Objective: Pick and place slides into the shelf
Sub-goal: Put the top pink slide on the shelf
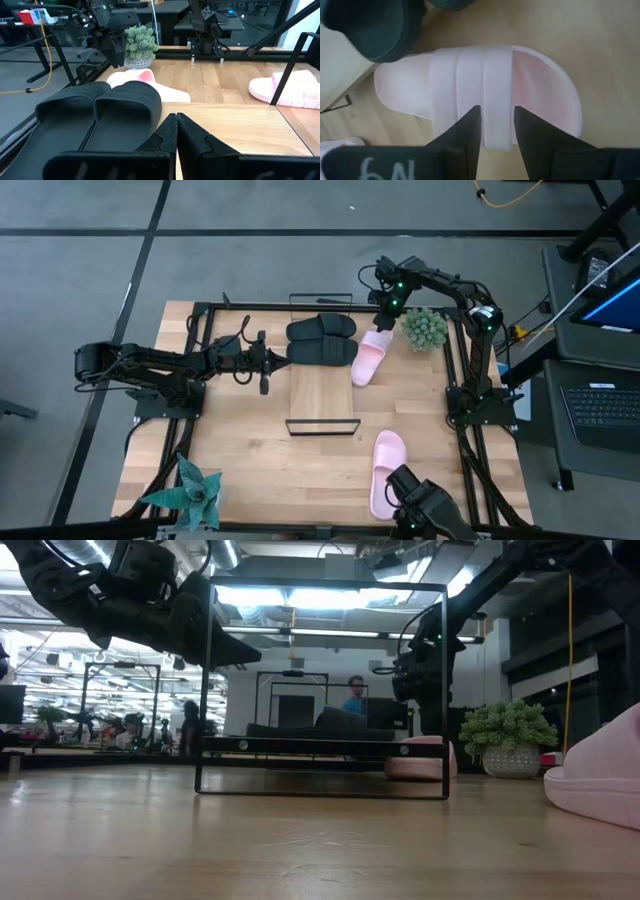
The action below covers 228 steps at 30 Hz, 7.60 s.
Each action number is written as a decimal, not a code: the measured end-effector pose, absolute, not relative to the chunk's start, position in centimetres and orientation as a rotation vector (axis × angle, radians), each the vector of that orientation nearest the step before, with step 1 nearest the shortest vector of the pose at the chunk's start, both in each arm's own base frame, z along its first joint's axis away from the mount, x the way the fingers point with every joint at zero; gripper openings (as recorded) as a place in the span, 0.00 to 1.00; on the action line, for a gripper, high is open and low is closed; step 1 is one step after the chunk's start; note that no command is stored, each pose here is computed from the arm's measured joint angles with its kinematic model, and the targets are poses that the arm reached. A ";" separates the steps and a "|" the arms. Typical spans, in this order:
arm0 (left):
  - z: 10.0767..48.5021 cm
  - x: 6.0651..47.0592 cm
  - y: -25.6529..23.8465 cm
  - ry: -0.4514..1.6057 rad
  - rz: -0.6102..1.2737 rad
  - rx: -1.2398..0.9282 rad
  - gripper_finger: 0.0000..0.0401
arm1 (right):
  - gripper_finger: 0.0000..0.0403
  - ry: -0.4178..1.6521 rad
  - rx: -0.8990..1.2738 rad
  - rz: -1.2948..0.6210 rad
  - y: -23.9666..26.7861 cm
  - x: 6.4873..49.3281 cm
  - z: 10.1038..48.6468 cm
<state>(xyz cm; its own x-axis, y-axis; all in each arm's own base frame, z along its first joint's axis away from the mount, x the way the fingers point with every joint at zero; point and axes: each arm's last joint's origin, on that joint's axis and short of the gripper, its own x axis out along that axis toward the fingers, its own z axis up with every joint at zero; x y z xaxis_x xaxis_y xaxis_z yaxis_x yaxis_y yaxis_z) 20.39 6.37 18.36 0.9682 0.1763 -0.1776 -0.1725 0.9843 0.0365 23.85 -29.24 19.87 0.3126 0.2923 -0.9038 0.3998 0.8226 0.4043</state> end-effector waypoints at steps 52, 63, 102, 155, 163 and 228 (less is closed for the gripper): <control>17.9 20.3 6.3 0.225 0.174 0.008 0.00 | 0.58 1.362 0.736 -0.055 -28.8 24.9 17.1; 17.9 20.3 6.3 0.225 0.174 0.008 0.00 | 0.55 1.310 0.806 0.047 -28.8 24.6 16.6; 17.9 20.3 6.3 0.225 0.174 0.009 0.00 | 0.01 1.482 0.739 0.081 -28.4 23.3 16.8; 17.9 20.3 6.3 0.232 0.170 0.036 0.00 | 0.00 1.545 0.304 0.053 -26.6 29.2 26.1; 17.9 20.3 6.3 0.232 0.170 0.036 0.00 | 0.00 1.568 0.307 -0.003 -26.6 29.3 26.3; 17.9 20.3 6.3 0.227 0.171 0.030 0.00 | 0.00 1.321 0.436 -0.194 -13.2 22.0 36.9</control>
<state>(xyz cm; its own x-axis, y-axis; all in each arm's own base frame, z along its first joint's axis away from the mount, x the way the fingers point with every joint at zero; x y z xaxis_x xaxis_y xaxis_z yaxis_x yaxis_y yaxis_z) 20.32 6.32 17.94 0.9600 0.1720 -0.2211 -0.1652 0.9850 0.0487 21.99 -13.19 36.92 0.2461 0.1071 -0.9633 0.3797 0.9038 0.1974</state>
